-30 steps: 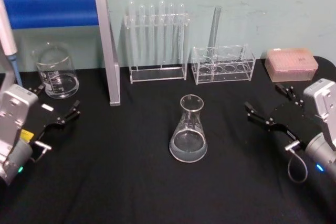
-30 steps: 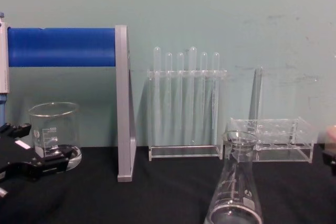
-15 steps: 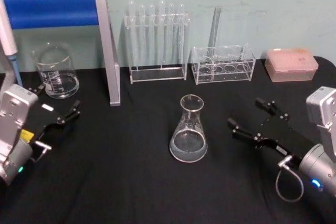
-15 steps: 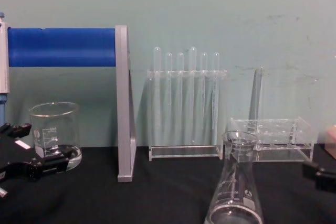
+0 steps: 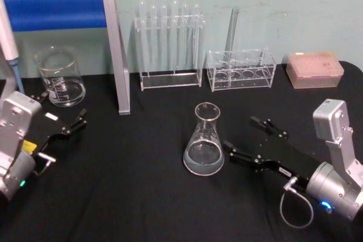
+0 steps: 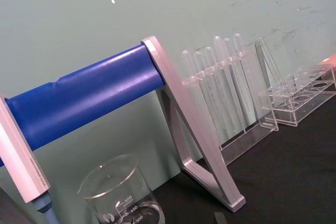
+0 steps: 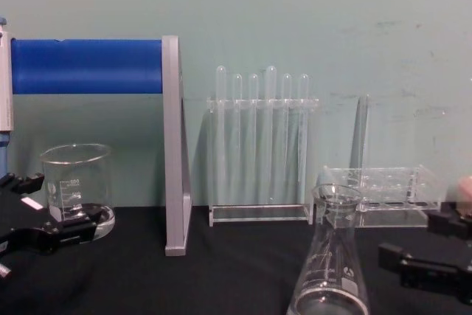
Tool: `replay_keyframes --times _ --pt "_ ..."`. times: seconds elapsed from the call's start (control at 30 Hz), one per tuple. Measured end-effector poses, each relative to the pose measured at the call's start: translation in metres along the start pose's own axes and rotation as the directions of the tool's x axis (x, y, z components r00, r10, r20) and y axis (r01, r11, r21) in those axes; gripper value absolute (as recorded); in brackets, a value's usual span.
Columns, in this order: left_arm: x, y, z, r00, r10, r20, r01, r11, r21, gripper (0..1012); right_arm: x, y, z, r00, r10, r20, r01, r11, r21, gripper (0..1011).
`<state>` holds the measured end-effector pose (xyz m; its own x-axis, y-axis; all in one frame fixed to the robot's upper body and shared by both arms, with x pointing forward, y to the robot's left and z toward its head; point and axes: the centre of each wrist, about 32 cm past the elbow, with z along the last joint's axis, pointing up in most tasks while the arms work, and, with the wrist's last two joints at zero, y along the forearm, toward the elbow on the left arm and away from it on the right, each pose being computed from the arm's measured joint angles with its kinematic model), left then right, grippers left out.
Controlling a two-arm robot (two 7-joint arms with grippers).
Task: Grasp the erlenmeyer flask with one hand, shake it three times, then place it back.
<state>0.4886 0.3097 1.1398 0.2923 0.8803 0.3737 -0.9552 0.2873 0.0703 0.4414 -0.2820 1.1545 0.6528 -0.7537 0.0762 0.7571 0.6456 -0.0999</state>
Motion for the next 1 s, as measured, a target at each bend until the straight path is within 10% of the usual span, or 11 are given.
replay_keyframes --times 1.0 --pt "0.0 0.0 0.0 1.0 0.0 0.0 0.0 1.0 0.0 1001 -0.004 0.042 -0.005 0.998 0.052 -0.039 -0.05 0.997 0.053 1000"
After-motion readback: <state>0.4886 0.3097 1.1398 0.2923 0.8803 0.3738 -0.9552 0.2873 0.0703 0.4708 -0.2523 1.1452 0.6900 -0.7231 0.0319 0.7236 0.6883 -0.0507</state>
